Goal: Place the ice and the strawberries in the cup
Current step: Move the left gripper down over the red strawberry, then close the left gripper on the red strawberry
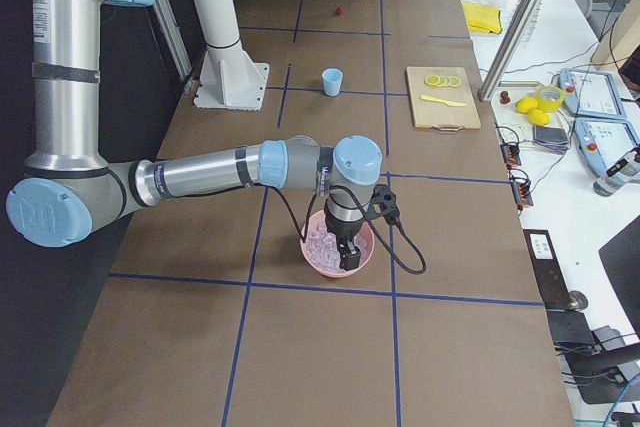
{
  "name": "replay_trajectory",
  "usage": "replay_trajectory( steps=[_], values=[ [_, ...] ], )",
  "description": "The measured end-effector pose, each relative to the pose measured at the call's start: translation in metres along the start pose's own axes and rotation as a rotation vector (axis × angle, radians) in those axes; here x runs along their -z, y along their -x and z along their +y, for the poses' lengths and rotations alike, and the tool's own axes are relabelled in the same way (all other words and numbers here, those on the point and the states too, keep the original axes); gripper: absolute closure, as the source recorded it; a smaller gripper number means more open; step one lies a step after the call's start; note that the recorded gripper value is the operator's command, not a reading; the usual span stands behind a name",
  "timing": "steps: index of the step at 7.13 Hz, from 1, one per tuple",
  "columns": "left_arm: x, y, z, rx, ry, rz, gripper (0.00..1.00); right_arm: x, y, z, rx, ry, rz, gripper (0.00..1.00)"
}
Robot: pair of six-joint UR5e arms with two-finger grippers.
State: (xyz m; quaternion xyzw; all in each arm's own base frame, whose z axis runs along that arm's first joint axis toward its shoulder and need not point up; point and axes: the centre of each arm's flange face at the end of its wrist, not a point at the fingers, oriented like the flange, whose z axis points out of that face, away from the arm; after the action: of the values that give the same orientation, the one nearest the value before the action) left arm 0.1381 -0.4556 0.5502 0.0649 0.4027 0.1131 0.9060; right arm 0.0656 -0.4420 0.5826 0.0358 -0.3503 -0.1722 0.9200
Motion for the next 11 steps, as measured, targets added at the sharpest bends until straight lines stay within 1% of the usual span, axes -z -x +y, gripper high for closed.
replay_trajectory(
  steps=[2,4,6,7,8,9,10,11],
  values=[
    [-0.043,-0.037,0.022,0.076,-0.050,-0.015,0.00,-0.001,0.000,0.001,-0.001,0.001,-0.001,0.01],
    [-0.082,-0.077,0.038,0.126,-0.079,-0.027,0.00,-0.001,-0.001,0.001,-0.002,0.002,0.000,0.01],
    [-0.108,-0.090,0.049,0.155,-0.099,-0.024,0.02,-0.001,0.000,0.001,-0.002,0.001,-0.001,0.01],
    [-0.116,-0.090,0.051,0.159,-0.105,-0.021,0.02,-0.001,0.000,0.001,-0.002,0.001,-0.001,0.01],
    [-0.118,-0.090,0.052,0.158,-0.106,-0.019,0.08,-0.001,0.000,0.001,-0.002,0.001,-0.001,0.01],
    [-0.119,-0.090,0.053,0.158,-0.105,-0.018,0.56,-0.001,0.000,0.001,-0.002,0.001,-0.001,0.01],
    [-0.120,-0.090,0.053,0.158,-0.103,-0.016,0.87,-0.001,0.000,0.001,-0.001,0.001,0.000,0.01],
    [-0.120,-0.089,0.053,0.158,-0.102,-0.015,0.97,-0.001,0.000,0.001,-0.001,0.001,0.000,0.01]
  ],
)
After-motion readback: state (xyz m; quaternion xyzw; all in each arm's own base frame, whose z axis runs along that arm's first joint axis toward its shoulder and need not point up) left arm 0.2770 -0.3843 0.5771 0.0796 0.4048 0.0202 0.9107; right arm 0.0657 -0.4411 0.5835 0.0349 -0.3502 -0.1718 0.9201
